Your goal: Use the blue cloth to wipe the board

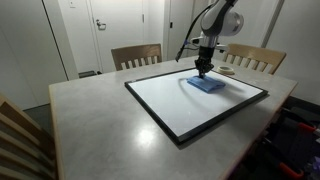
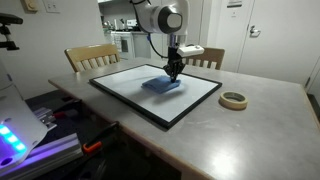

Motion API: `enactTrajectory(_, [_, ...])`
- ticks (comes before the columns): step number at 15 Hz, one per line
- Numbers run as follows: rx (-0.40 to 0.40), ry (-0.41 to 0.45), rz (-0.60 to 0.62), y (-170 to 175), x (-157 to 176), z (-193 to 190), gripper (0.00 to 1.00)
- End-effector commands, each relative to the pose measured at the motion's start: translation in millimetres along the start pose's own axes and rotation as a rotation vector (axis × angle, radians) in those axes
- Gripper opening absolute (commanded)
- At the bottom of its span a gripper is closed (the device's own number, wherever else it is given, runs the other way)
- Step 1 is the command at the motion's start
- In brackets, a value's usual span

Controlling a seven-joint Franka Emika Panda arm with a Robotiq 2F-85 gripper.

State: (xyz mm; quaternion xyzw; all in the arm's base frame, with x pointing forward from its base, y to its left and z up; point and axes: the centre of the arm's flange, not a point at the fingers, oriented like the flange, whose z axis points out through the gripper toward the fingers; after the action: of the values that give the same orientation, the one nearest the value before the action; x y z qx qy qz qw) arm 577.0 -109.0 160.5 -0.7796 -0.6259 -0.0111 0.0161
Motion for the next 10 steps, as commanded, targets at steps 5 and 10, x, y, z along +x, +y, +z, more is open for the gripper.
enactTrajectory(5, [0.042, 0.004, 0.031, -50.7, -17.4, 14.6, 0.01])
enactTrajectory(10, [0.047, -0.001, 0.034, -69.9, -19.6, 16.7, 0.01])
